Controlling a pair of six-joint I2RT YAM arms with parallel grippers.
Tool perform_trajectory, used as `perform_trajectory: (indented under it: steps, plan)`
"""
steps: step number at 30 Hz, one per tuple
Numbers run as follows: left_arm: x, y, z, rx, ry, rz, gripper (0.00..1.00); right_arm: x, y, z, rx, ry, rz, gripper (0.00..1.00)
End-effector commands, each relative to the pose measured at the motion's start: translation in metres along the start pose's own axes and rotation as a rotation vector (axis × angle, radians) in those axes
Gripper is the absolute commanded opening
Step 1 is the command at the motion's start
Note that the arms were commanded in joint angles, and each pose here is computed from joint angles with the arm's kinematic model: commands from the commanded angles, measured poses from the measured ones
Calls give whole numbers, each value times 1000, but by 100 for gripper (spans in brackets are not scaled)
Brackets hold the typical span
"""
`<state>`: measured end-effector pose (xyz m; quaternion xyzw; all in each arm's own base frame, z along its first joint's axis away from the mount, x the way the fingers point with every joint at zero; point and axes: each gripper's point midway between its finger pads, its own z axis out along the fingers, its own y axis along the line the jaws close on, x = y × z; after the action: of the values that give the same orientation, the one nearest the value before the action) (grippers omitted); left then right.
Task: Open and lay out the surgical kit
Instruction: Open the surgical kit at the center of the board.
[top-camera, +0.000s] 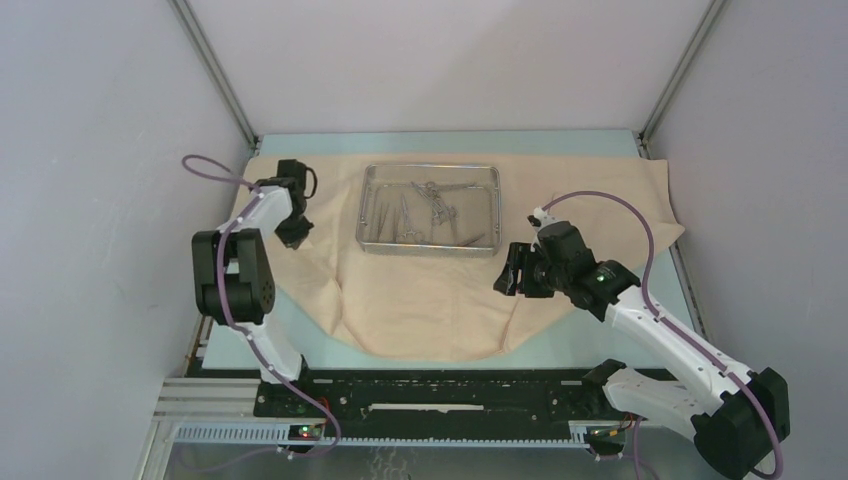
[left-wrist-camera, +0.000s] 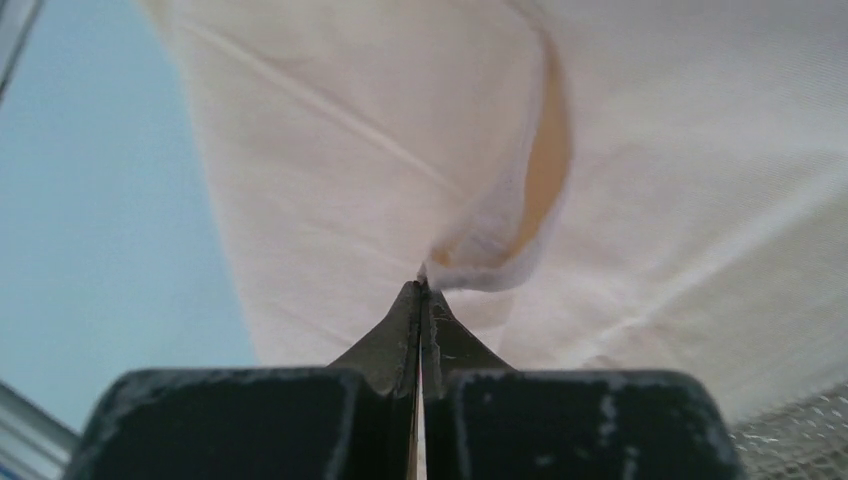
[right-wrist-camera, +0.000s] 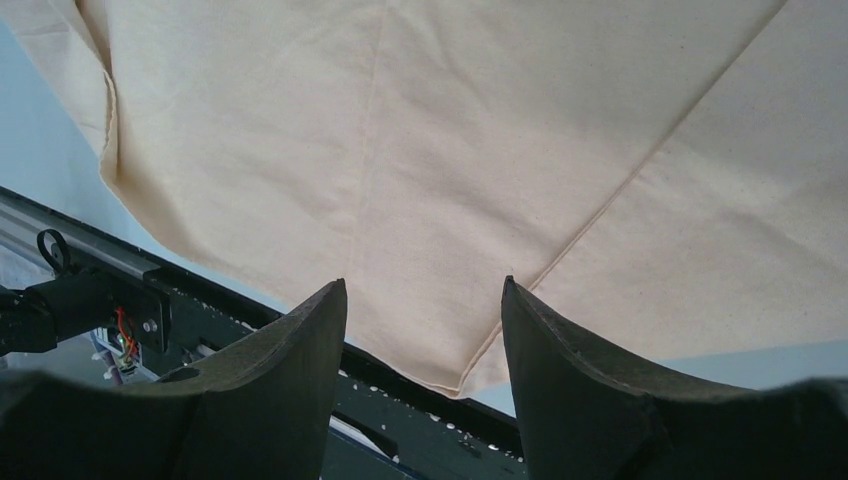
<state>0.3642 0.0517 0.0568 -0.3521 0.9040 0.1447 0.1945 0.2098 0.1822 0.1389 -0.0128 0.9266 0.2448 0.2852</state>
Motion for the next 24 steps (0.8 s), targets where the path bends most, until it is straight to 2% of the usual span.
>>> perform_trajectory:
  steps: [1, 15, 21, 24]
  plan:
    - [-6, 53, -12, -116, -49, -93, 0, -22, 14, -12, -52, -75, -28, 67]
    - [35, 207, -39, -422, -76, -256, 0, -26, 27, -38, -117, -143, -36, 67]
    - [60, 254, -41, -538, -54, -334, 0, -22, 30, -49, -132, -155, -40, 67]
    - [63, 261, -45, -557, -53, -375, 0, -20, 27, -53, -119, -164, -42, 67]
